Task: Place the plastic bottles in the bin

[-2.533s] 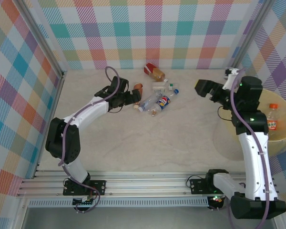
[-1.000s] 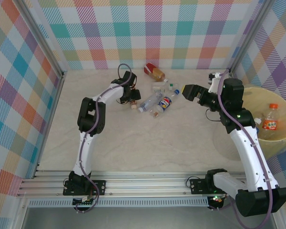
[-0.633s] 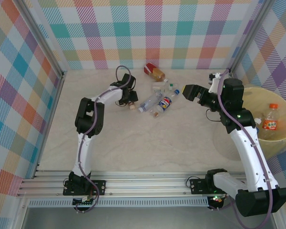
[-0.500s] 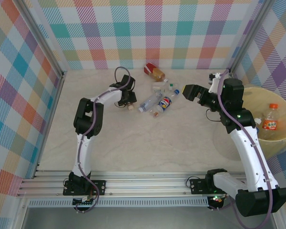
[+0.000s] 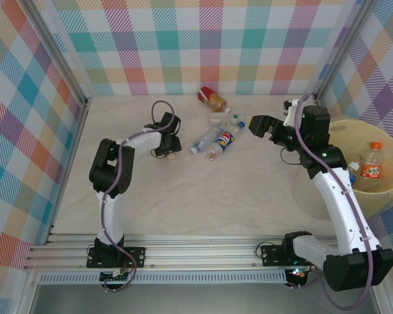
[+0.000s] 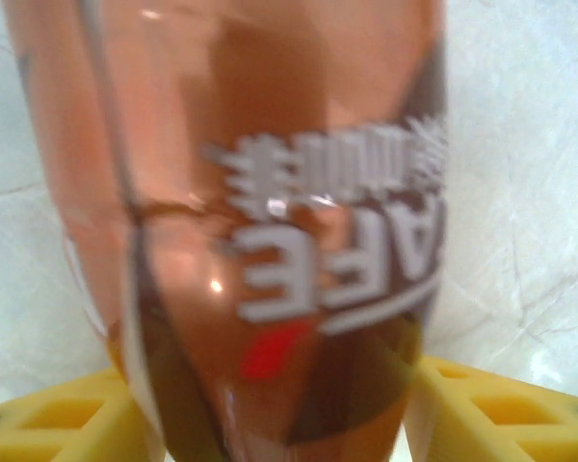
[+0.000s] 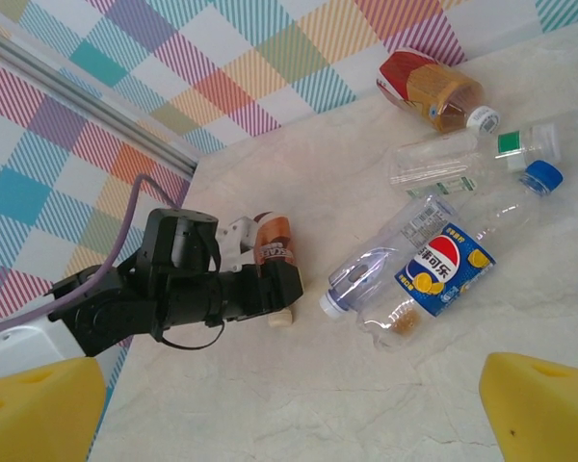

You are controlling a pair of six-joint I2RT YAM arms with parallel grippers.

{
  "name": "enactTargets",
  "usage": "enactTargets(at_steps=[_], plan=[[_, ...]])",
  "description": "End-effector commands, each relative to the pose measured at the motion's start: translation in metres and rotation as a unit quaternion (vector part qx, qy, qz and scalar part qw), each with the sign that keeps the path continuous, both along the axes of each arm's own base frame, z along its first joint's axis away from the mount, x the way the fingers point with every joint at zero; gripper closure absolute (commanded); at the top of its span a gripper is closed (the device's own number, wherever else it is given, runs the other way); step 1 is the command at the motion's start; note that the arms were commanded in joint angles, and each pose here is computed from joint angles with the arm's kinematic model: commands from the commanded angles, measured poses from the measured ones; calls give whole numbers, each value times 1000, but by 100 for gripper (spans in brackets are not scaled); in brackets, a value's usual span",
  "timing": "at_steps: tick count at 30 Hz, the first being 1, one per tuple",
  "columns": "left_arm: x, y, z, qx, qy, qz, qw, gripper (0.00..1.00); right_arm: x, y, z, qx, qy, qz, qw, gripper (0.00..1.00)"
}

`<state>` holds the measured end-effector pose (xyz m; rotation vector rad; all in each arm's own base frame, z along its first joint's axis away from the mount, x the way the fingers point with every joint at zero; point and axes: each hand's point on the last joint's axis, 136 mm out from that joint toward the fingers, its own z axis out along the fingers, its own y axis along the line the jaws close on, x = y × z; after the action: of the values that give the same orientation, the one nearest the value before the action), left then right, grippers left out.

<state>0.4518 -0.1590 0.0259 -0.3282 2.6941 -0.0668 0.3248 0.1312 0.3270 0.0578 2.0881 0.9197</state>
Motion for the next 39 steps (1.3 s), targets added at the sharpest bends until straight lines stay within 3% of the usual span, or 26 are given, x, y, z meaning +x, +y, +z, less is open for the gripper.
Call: enactTargets(at_steps=[1, 7, 13, 17, 24, 32, 39], plan=[[-30, 12, -10, 29, 36, 8, 999, 42, 5, 4, 7, 3, -15, 5, 1000, 0], [-35, 10, 0, 13, 15, 2, 1000, 59, 6, 7, 2, 4, -7, 9, 1000, 0], [-41, 8, 35, -10, -39, -32, 999, 66, 9, 11, -1, 9, -4, 14, 1000, 0], [-45, -14, 73, -68, -95, -85, 989, 68, 11, 25, -1, 21, -11, 38, 999, 0], [-57, -67, 161, -187, -201, -196, 941, 69, 14, 60, 4, 38, -26, 84, 995, 0], [-88, -101, 224, -298, -259, -280, 875, 69, 16, 100, 15, 84, -49, 139, 985, 0], [-130, -131, 270, -389, -281, -381, 791, 69, 10, 126, 31, 117, -77, 188, 972, 0]])
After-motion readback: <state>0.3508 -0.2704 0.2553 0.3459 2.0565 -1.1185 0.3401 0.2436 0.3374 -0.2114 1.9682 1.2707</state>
